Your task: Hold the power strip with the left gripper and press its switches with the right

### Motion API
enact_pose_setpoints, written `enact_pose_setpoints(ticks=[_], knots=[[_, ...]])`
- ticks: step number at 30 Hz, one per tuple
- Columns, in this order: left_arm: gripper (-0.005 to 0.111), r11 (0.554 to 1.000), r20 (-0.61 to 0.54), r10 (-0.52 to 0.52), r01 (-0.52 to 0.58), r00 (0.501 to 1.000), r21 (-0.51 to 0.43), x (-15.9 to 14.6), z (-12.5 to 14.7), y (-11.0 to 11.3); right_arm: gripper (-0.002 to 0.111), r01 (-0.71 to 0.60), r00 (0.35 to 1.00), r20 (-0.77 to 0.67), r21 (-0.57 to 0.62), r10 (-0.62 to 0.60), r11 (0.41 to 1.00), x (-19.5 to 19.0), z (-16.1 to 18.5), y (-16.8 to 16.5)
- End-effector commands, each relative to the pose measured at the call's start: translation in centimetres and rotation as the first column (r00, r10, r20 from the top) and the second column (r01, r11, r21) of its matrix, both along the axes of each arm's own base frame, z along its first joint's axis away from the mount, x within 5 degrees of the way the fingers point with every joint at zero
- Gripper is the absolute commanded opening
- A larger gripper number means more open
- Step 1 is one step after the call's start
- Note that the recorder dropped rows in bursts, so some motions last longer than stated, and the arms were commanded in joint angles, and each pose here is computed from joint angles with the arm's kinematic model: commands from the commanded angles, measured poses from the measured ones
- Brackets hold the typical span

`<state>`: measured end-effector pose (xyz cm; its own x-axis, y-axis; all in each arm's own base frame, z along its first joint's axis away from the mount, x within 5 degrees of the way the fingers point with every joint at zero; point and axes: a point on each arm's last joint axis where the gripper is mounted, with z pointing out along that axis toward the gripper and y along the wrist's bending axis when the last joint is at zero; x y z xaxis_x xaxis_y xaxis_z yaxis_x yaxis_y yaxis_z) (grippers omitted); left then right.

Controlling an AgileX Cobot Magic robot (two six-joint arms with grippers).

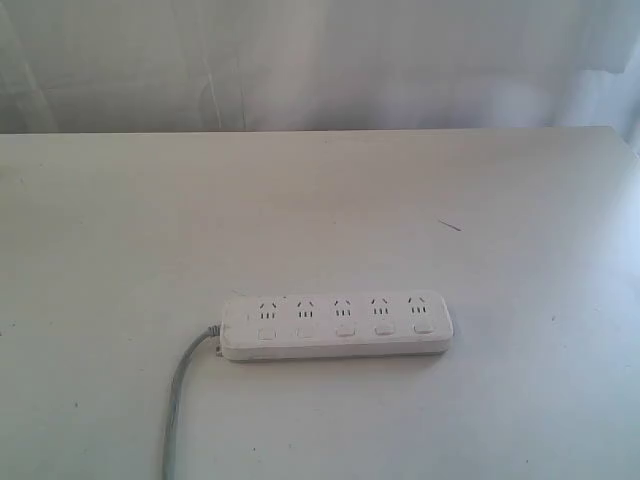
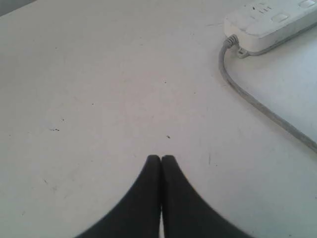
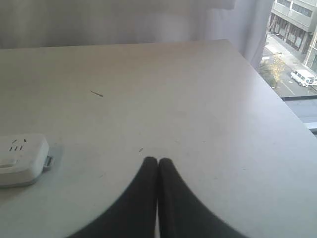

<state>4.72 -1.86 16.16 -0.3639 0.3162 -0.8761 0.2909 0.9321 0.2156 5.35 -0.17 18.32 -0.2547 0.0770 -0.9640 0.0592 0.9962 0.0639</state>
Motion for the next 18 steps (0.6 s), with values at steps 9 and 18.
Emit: enact_pose_setpoints(ticks=[9, 18], knots=[[0.0, 0.944, 0.099, 0.063, -0.027, 0.993, -0.33, 0.4, 1.4, -0.7, 0.0, -0.001, 1.0, 0.007, 0.008, 0.001, 1.0, 0.0, -0.1, 0.0], [0.0, 0.894, 0.275, -0.144, 0.244, 0.95, -0.375, -1.5, 8.4, -2.8, 0.0, -0.001, 1.0, 0.007, 0.008, 0.001, 1.0, 0.0, -0.1, 0.0]])
